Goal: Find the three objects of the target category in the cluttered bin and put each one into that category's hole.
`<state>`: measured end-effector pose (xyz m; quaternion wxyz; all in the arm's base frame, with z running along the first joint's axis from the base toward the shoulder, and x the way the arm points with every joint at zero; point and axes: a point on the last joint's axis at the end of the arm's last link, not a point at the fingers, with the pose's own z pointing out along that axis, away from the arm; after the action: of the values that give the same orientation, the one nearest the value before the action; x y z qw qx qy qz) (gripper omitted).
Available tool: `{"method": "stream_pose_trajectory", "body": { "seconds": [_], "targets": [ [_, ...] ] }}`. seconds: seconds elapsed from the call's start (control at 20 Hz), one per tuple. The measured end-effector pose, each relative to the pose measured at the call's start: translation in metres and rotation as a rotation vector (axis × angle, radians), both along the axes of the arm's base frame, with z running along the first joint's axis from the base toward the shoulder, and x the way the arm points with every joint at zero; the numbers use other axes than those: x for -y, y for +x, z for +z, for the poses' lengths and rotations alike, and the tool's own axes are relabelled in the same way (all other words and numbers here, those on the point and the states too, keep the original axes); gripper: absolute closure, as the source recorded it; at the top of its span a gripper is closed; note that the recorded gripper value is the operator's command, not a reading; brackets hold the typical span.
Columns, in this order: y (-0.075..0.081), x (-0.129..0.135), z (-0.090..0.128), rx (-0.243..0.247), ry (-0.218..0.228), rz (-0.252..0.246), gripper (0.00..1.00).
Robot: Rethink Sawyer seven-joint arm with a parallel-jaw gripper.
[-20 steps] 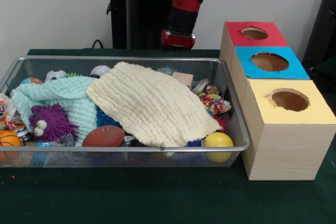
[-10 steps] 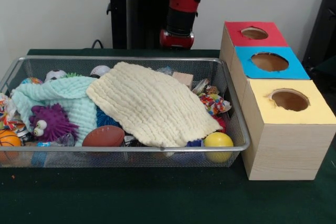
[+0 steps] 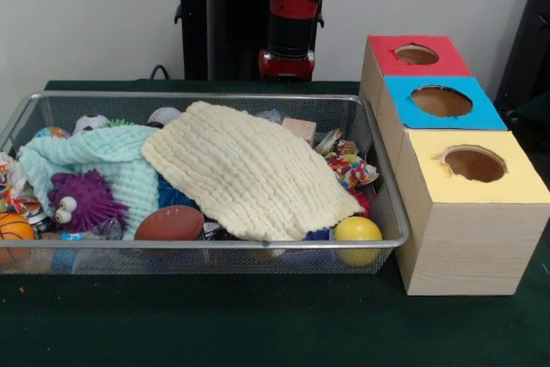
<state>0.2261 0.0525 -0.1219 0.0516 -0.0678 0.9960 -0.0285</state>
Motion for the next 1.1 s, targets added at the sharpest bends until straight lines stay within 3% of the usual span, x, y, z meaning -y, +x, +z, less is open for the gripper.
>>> {"method": "stream_pose_trajectory", "body": {
  "seconds": [0.35, 0.9, 1.1],
  "targets": [
    [0.0, 0.008, 0.001, 0.014, 0.093, 0.007, 0.0],
    [-0.001, 0.012, 0.001, 0.026, 0.132, 0.017, 0.0],
    [-0.004, 0.012, 0.0, 0.067, 0.14, -0.008, 0.0]
  ]
}}
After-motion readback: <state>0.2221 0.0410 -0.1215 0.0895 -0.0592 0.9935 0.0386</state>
